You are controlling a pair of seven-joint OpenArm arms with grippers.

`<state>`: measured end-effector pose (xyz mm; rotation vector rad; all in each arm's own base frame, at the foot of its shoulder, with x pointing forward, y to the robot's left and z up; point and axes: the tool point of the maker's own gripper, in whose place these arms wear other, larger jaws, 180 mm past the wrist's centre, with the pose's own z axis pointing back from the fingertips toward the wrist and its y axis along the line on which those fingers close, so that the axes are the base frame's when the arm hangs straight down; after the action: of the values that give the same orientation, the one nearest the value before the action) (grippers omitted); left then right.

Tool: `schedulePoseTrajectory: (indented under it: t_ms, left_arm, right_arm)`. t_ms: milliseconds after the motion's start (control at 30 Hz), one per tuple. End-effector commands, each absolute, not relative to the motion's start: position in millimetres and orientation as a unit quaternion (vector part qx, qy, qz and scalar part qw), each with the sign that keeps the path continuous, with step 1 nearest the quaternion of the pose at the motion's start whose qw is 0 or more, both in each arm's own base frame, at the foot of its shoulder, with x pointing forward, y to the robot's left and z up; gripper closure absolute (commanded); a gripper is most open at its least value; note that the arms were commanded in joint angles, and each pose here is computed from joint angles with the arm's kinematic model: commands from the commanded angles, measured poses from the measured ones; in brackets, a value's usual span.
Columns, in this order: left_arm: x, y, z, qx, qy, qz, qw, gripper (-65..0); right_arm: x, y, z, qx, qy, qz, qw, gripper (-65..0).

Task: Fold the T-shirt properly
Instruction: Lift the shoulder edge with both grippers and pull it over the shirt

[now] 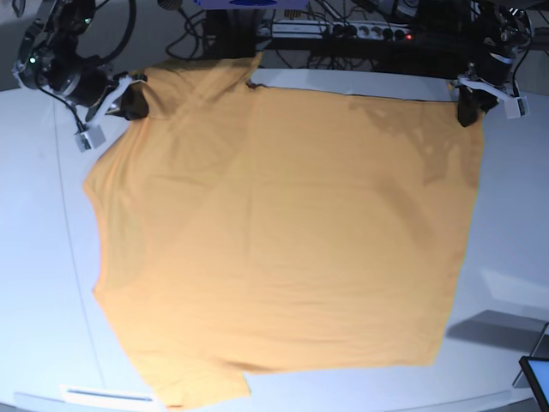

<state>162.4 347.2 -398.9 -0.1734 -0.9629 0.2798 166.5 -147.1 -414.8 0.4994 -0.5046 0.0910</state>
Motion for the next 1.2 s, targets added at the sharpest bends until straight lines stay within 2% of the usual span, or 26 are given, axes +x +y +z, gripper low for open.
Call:
schedulePoseTrajectory:
  t_ms: [0, 67, 467, 767, 1167]
  left_arm:
    - [153.3, 348.6, -404.3, -0.077, -0.439, 0.126, 0.887, -5.7]
    - [152.7, 348.6, -404.6, -0.077, -0.438, 0.126, 0.887, 0.0]
    - [147.0, 352.1, -402.1, -0.070, -0.437, 0.126, 0.888, 0.0]
    - [155.8, 339.2, -372.8, -0.063, -0.459, 0.078, 0.883, 0.0]
    - [160.4, 330.6, -354.5, -0.059, -0.472, 0.049, 0.878, 0.0]
  right_arm:
    - [162.4, -151.3, -416.7, 0.233, -0.236, 0.052, 0.942, -0.3]
    - [162.4, -151.3, -416.7, 0.233, -0.236, 0.052, 0.942, -0.3]
    - [163.7, -162.0, -413.7, 0.219, -0.239, 0.059, 0.944, -0.3]
    - [160.7, -172.9, -410.3, 0.208, -0.257, 0.061, 0.942, -0.3]
    - [178.1, -170.0, -372.8, 0.178, -0.307, 0.103, 0.929, -0.3]
